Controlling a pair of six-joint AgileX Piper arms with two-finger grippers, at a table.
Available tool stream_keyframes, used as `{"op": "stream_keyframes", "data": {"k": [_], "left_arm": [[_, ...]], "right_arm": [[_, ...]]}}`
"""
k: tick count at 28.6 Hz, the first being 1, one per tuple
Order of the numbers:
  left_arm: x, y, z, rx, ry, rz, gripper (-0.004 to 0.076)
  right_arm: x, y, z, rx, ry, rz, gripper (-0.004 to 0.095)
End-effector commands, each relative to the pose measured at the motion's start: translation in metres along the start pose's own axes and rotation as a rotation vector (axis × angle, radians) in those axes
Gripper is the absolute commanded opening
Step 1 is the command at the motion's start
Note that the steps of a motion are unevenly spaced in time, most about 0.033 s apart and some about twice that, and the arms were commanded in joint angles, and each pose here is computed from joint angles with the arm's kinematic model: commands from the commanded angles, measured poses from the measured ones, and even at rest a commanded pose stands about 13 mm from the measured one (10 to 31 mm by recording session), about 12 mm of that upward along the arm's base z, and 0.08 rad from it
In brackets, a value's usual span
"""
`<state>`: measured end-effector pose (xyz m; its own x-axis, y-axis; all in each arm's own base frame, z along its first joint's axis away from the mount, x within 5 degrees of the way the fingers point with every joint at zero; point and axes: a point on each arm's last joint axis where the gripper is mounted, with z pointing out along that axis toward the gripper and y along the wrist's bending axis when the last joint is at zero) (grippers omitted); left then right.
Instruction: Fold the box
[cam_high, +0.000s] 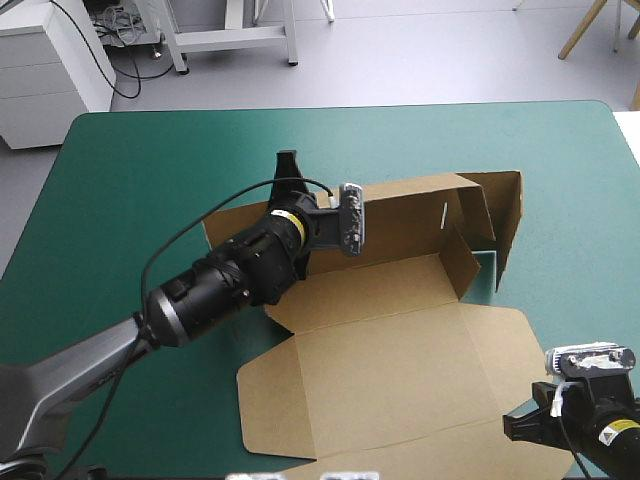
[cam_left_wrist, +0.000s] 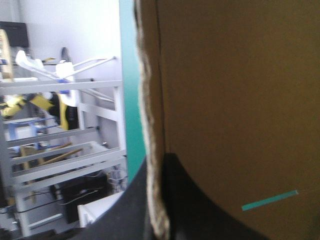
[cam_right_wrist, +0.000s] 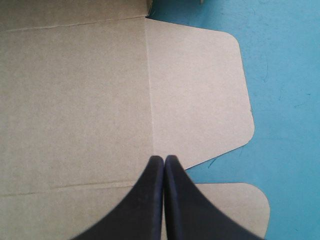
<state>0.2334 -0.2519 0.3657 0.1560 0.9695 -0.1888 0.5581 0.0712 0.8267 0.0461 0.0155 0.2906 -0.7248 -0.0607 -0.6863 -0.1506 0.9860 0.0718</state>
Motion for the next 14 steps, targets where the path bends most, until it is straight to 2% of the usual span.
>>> {"op": "stream_keyframes", "data": {"k": [1, 6, 14], "left_arm": [[-0.021, -0.001, -0.017, -0.230, -0.095, 0.113, -0.0010], [-0.023, -0.026, -0.011, -0.313, -0.115, 0.185, -0.0010], [-0.021, -0.040, 0.000, -0.323, -0.113, 0.184, -0.0010]], "right_arm": [[-0.010, 0.000, -0.005, 0.006, -0.061, -0.014, -0.0019], [-0.010, -0.001, -0.005, 0.019, -0.063, -0.020, -0.0019], [-0.010, -0.002, -0.005, 0.029, -0.069, -0.023, -0.0019]]}}
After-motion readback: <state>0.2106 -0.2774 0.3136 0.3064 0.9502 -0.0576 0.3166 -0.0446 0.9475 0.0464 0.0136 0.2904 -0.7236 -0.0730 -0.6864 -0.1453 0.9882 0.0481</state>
